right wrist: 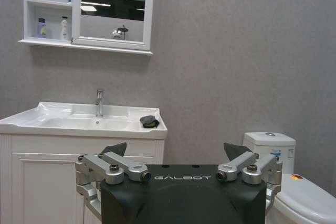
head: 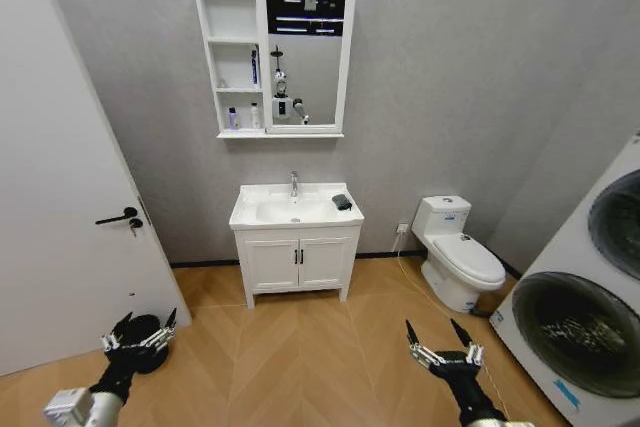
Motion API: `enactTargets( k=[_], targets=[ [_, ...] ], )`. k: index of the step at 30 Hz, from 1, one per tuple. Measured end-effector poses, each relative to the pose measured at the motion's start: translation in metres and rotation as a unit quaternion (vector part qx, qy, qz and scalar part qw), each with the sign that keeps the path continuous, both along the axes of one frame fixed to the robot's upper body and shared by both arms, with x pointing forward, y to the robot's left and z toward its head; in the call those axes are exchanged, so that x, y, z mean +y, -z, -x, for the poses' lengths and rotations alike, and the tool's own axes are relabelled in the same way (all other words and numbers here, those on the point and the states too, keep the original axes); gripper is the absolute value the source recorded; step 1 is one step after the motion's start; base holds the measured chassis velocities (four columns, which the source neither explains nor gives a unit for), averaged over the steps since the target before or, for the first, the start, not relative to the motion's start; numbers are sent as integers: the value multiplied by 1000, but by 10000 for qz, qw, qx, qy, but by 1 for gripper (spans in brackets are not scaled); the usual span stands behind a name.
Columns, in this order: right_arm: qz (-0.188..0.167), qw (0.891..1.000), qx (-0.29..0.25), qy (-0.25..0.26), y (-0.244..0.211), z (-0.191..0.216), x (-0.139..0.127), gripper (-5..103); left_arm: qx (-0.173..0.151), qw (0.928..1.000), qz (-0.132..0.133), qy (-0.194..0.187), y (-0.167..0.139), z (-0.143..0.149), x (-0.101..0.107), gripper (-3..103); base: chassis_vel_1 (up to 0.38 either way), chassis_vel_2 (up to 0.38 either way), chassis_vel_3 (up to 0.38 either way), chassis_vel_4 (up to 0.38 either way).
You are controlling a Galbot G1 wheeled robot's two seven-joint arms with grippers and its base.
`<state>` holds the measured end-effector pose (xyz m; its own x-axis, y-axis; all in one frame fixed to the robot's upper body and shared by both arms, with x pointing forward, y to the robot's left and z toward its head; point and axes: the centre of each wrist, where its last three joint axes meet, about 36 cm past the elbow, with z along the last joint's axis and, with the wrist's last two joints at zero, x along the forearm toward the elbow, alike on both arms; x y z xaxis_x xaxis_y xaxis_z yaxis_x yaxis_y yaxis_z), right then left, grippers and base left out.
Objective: Move facial cleanser and shampoo from washbasin to cabinet, then wipe washbasin with towel.
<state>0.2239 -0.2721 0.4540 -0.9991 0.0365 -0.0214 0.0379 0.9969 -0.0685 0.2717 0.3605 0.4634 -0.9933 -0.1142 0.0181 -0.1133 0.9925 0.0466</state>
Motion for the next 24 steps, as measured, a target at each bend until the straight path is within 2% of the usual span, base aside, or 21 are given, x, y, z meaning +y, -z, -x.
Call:
enactTargets(
  k=[10,24],
  targets=[
    [0,10000,-5,0,0,0,0,100,-2,10000,1,2,0,0,0,100,-63,14,63,-31],
    [0,10000,-3,0,0,0,0,100,-1,10000,1,3,0,0,0,100,0,10,0,-12]
  ],
)
